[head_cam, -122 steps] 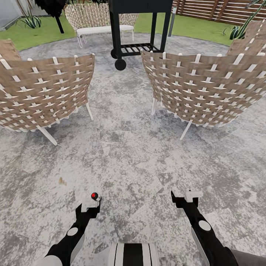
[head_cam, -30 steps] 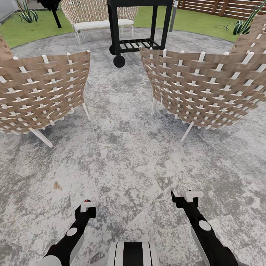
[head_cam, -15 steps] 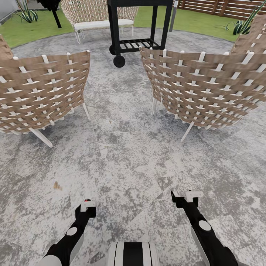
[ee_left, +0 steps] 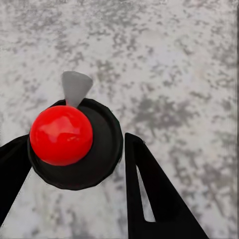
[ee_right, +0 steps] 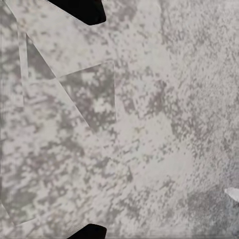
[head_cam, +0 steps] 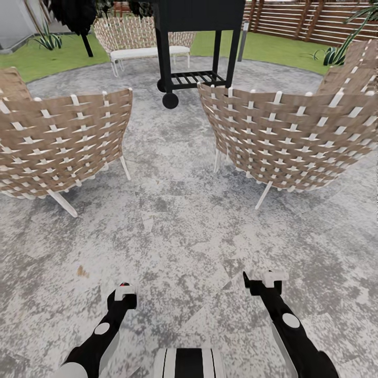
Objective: In the garden, pick up the pesticide atomizer on the floor and spray pesticide onto both trees until each tree trunk is fully covered.
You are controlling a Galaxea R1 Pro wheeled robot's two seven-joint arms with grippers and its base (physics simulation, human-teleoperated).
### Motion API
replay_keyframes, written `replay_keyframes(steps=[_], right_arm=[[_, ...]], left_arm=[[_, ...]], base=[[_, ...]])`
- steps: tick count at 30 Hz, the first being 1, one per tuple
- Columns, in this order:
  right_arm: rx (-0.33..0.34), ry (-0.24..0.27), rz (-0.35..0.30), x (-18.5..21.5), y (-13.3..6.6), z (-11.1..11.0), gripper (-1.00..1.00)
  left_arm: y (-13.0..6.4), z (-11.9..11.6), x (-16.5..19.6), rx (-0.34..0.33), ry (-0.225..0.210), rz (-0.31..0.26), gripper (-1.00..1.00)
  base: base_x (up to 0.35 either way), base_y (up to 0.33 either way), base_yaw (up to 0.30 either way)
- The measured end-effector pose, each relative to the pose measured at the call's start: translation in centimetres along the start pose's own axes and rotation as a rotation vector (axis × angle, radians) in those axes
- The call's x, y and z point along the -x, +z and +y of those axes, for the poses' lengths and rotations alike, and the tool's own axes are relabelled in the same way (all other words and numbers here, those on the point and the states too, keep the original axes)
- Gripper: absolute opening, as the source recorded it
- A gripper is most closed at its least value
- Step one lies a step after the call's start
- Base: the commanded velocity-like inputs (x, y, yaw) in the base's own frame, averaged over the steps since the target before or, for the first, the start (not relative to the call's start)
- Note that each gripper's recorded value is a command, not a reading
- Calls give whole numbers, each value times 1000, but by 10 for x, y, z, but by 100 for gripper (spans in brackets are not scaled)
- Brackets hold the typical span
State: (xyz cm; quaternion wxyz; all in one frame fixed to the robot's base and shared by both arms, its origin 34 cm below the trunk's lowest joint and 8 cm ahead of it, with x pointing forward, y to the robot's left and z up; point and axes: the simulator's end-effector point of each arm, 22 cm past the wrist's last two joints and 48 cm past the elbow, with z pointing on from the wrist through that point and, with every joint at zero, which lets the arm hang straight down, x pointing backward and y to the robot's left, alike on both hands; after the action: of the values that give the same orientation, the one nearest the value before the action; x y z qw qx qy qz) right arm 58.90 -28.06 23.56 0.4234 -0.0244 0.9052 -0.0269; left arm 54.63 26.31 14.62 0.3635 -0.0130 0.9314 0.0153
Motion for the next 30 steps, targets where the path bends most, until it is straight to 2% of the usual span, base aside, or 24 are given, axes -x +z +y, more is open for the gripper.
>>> replay_keyframes(steps=[11,12,15,18,22,30], right_arm=[[-6,1,-49,27,-7,-3,100],[-9,-2,-62,34,-8,-5,100],[-11,-3,-64,33,-15,-6,100],[-10,-4,-24,4,-35,-6,100],[-17,-2,-31,-10,-54,-10,100],[-60,12,-45,-42,-97,-31,100]], left_arm=[[-6,2,27,3,-2,-45,-100],[-7,20,28,23,10,-44,-100],[-11,39,32,41,33,-49,-100],[-16,46,35,50,37,-54,-100],[-24,48,32,53,33,-53,-100],[-53,55,-2,68,27,-19,-100]], base=[[0,0,-4],[0,0,-61],[0,0,-76],[0,0,-83],[0,0,-85],[0,0,-70]])
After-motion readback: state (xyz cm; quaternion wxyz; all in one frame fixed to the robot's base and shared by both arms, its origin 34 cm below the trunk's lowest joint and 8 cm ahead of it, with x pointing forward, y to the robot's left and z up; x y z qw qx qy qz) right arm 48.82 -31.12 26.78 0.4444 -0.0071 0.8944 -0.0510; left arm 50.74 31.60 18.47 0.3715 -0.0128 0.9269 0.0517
